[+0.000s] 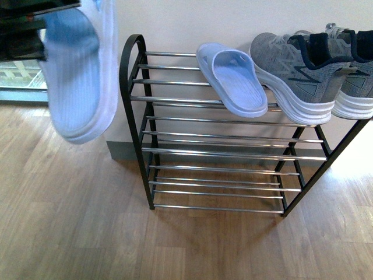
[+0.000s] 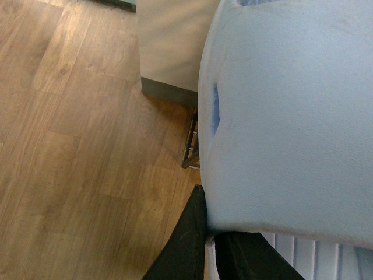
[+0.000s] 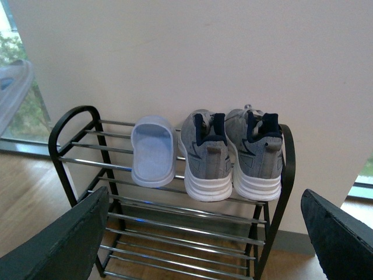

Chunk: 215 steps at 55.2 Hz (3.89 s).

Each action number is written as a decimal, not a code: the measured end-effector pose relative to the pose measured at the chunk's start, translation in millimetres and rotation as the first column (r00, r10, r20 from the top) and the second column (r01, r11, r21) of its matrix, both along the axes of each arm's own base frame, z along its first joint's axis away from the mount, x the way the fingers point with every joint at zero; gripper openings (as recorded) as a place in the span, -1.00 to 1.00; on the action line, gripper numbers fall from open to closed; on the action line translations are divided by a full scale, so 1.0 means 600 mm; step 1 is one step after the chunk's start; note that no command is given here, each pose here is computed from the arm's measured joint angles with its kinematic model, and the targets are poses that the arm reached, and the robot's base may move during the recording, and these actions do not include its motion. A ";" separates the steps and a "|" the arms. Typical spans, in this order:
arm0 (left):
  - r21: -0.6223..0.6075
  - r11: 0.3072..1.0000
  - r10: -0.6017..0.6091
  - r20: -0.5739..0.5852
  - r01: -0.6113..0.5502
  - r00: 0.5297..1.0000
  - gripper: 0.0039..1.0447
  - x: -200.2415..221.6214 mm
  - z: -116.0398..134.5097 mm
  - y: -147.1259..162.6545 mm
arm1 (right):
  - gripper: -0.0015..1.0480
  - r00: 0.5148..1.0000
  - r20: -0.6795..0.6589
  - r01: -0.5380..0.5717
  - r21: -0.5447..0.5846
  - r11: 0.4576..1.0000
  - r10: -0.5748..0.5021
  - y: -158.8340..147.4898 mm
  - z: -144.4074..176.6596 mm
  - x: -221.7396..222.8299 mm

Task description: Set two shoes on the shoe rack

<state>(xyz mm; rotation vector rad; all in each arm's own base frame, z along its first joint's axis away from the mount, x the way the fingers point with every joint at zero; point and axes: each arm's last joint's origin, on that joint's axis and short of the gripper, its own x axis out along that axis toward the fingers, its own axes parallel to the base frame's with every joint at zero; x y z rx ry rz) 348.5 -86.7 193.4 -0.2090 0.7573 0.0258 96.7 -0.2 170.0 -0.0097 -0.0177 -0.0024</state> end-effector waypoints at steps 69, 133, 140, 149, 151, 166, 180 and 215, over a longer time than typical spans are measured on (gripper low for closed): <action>0.117 0.969 -0.196 -0.168 0.217 0.966 -0.37 0.304 -0.116 -0.182 | 0.82 1.000 0.000 0.000 0.000 1.000 0.000 0.000 0.000 0.000; 0.185 0.982 -0.096 0.676 -0.041 0.731 -0.98 -0.117 -0.013 0.058 | 0.82 1.000 0.000 0.000 0.000 1.000 0.000 0.000 0.000 0.000; 0.188 0.981 -0.093 0.673 -0.048 0.734 -0.98 -0.164 -0.022 0.084 | 0.82 1.000 0.000 0.000 0.000 1.000 0.000 0.000 0.000 0.000; 0.188 0.981 -0.095 0.676 -0.047 0.731 -0.98 -0.213 -0.029 0.104 | 0.82 1.000 0.000 0.000 0.000 1.000 0.000 0.000 0.000 0.000; 0.188 0.981 -0.095 0.676 -0.046 0.731 -0.98 -0.222 -0.030 0.107 | 0.82 1.000 0.000 0.000 0.000 1.000 0.000 0.000 0.000 0.000; 0.189 0.982 -0.111 0.667 -0.023 0.736 -0.98 -0.283 -0.053 0.133 | 0.82 1.000 0.000 0.000 0.000 1.000 0.000 0.000 0.000 0.000; 0.189 0.981 -0.095 0.670 -0.045 0.736 -0.98 -0.320 -0.051 0.143 | 0.82 1.000 0.000 0.000 0.000 1.000 0.000 0.000 0.000 0.000; 0.188 0.981 -0.095 0.690 -0.051 0.718 -0.98 -0.379 -0.037 0.144 | 0.82 1.000 0.000 0.000 0.000 1.000 0.000 0.000 0.000 0.000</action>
